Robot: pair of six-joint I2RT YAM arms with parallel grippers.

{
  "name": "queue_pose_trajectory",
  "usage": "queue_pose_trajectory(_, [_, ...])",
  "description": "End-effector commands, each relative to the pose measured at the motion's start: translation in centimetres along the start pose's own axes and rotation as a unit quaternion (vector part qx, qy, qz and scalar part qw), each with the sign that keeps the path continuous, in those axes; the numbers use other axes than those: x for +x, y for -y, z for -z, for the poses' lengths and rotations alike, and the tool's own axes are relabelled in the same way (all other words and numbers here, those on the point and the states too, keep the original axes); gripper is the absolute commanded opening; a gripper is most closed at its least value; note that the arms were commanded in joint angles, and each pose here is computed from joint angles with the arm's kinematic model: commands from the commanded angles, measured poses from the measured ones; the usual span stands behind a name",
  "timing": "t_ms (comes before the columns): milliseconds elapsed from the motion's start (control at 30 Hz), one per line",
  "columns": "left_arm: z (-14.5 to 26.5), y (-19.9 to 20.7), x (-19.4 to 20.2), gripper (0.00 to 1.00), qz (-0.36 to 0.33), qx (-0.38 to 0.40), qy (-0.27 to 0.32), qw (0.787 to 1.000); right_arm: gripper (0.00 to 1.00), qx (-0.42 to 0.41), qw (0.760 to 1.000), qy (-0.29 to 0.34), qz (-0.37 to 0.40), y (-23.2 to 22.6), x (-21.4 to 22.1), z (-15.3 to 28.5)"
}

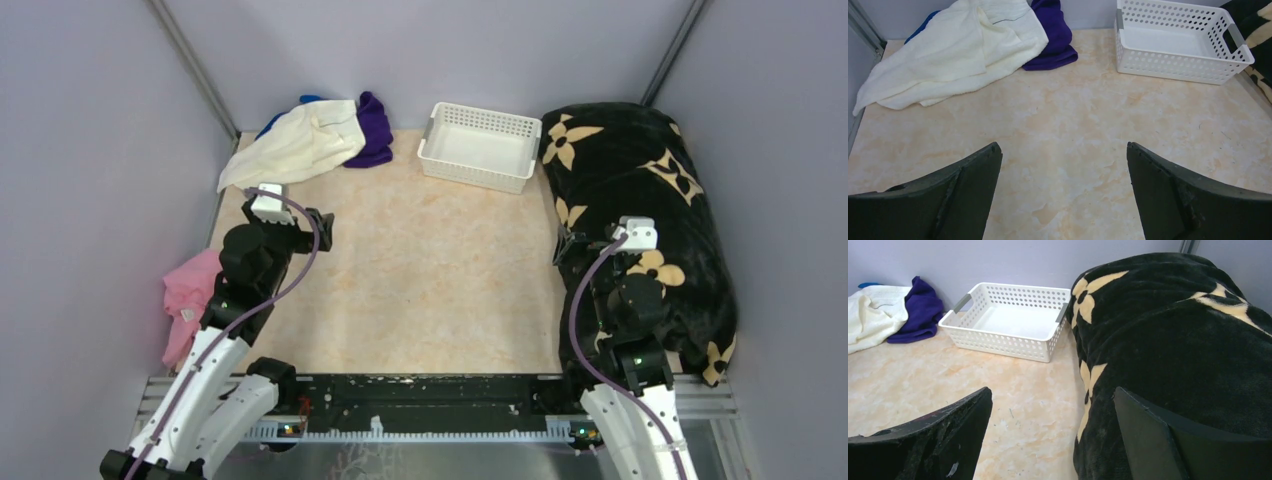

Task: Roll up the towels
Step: Pick up the towel at the corner of the board.

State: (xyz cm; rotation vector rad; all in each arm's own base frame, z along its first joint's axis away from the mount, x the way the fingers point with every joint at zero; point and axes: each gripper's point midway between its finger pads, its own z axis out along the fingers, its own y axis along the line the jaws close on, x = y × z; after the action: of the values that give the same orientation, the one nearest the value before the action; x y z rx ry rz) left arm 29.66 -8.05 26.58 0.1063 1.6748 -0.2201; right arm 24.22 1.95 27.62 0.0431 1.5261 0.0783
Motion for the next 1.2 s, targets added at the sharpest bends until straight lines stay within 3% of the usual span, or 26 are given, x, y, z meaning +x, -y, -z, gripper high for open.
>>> queue_pose_trajectory(0, [-0.3,-0.3,-0.2,0.99,0.001,-0.009,0.008,1.0,0.92,-0.005,0.999,0.053,-0.002,-0.1,-3.6,0.6])
queue_pose_trajectory(467, [-6.3,-2.3,3.4,0.99,-0.003,-0.072,-0.085,0.994,0.94,-0.034,0.998,0.062,-0.004,-1.1,-3.8,0.9])
queue_pose_trajectory(767, [-16.6,-10.0,5.9,0.99,0.046,-0.132,-0.136,0.981,0.94,-0.047,0.997,0.054,0.0,-1.5,-3.3,1.0])
queue_pose_trajectory(1033, [-25.8,-15.0,8.5,0.97,0.015,-0.156,-0.156,0.975,0.94,-0.043,0.998,0.043,0.009,-1.3,-2.7,0.8])
queue_pose_trajectory(1167, [-28.6,-17.4,10.7,0.97,-0.029,-0.172,-0.176,0.969,0.94,-0.037,0.999,0.031,0.013,-1.2,-2.1,0.5])
